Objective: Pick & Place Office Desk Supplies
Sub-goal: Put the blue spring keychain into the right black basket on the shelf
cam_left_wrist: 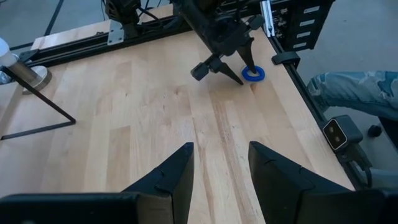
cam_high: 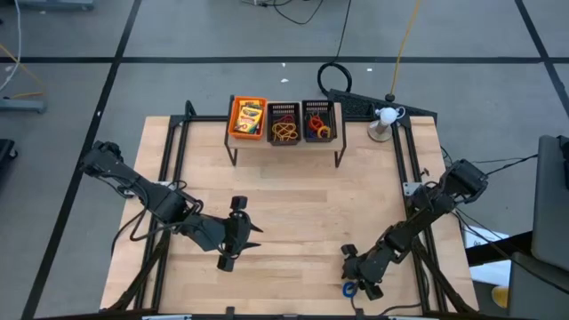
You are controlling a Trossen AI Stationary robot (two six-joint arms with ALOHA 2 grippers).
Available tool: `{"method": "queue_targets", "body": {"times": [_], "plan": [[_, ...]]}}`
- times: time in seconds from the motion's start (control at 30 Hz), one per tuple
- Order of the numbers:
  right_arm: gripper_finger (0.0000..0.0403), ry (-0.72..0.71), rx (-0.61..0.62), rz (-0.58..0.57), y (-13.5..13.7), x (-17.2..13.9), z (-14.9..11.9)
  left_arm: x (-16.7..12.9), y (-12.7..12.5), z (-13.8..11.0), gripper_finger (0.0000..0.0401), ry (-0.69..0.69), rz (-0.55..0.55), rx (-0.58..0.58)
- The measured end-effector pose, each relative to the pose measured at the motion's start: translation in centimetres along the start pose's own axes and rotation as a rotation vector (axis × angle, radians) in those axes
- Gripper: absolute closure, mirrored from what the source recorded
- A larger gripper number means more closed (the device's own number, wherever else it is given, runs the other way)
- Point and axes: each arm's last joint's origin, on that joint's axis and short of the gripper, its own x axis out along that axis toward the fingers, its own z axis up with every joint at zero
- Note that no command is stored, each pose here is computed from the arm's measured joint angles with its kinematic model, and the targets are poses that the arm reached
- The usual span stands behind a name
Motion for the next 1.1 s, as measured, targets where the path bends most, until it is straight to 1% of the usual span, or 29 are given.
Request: {"method": "queue_targets", "body": {"times": [0.13,0.47,0.67,0.73,0.83,0.9,1.0,1.03,1.1], "plan": [[0.0236,0.030,-0.025,-0.027,-0.2,0.0,-0.3,0.0,0.0,0.0,0.0252,0.000,-0.001,-0.001],[0.0236,0.087,-0.122,-0.170,-0.9,-0.2,-1.1,0.0,0.0,0.0,0.0252,0.000,-0.002,-0.015],[0.0252,0.105,-0.185,-0.242,-1.3,-0.2,-1.3,0.0,0.0,0.0,0.0252,0.000,-0.002,-0.025],[0.0263,0.107,-0.212,-0.264,-1.4,-0.2,-1.4,0.0,0.0,0.0,0.0252,0.000,-0.002,-0.025],[0.0288,0.117,-0.222,-0.281,-1.5,-0.2,-1.5,0.0,0.0,0.0,0.0252,0.000,-0.002,-0.025],[0.0314,0.115,-0.202,-0.303,-1.6,-0.2,-1.5,0.0,0.0,0.0,0.0252,0.000,-0.003,-0.032],[0.0371,0.089,-0.166,-0.338,-1.7,-0.3,-1.5,0.0,0.0,0.0,0.0252,0.000,-0.003,-0.044],[0.0384,0.074,-0.160,-0.358,-1.8,-0.3,-1.4,0.0,0.0,0.0,0.0252,0.000,-0.003,-0.044],[0.0389,0.017,-0.175,-0.413,-1.8,-0.2,-1.1,0.0,0.0,0.0,0.0252,0.000,-0.003,-0.044]]}}
